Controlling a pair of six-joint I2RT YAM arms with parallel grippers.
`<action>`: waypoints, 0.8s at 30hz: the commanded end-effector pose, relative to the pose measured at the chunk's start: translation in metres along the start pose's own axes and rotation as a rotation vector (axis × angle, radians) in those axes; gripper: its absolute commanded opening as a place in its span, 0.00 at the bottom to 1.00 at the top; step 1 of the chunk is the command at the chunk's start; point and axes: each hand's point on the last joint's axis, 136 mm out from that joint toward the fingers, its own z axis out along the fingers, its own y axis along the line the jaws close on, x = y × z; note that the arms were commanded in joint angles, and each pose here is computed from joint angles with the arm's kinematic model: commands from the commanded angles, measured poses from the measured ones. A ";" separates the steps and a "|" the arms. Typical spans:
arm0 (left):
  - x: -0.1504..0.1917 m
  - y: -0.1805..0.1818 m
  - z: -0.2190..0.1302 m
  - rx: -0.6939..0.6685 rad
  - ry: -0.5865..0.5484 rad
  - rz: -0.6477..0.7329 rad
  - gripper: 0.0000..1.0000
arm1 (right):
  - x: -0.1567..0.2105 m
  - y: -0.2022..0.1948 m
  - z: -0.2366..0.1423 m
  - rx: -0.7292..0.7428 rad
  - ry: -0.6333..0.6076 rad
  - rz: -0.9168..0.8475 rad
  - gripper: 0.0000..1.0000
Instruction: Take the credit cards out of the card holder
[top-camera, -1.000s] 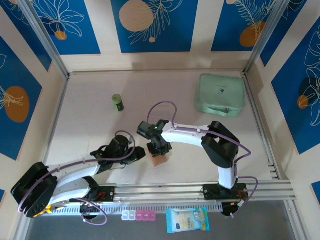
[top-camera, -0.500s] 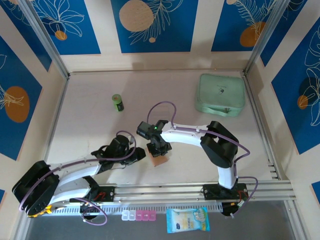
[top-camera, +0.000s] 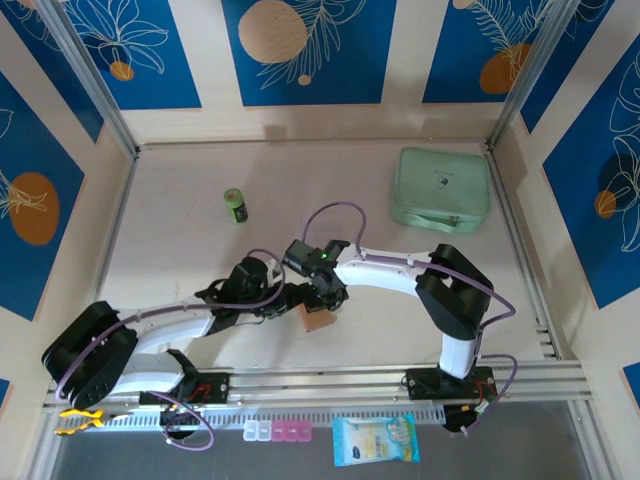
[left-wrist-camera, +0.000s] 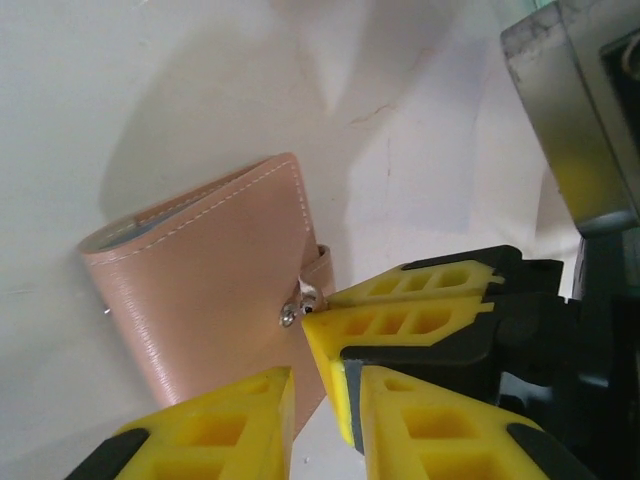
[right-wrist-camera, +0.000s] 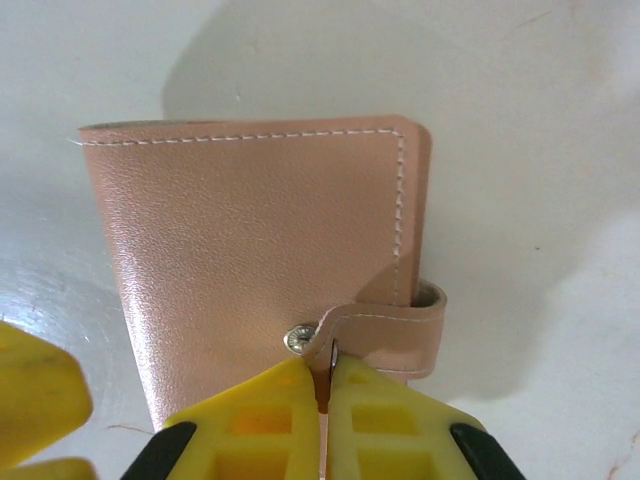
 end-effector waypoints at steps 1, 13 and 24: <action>0.000 -0.016 0.005 0.051 0.015 0.001 0.24 | 0.000 0.000 -0.014 -0.044 -0.023 0.038 0.09; 0.001 -0.002 0.004 0.008 -0.001 -0.012 0.27 | 0.000 -0.029 -0.024 -0.003 -0.055 0.092 0.22; -0.001 0.007 -0.007 -0.057 -0.032 0.004 0.27 | 0.002 -0.008 -0.019 -0.092 -0.048 0.054 0.35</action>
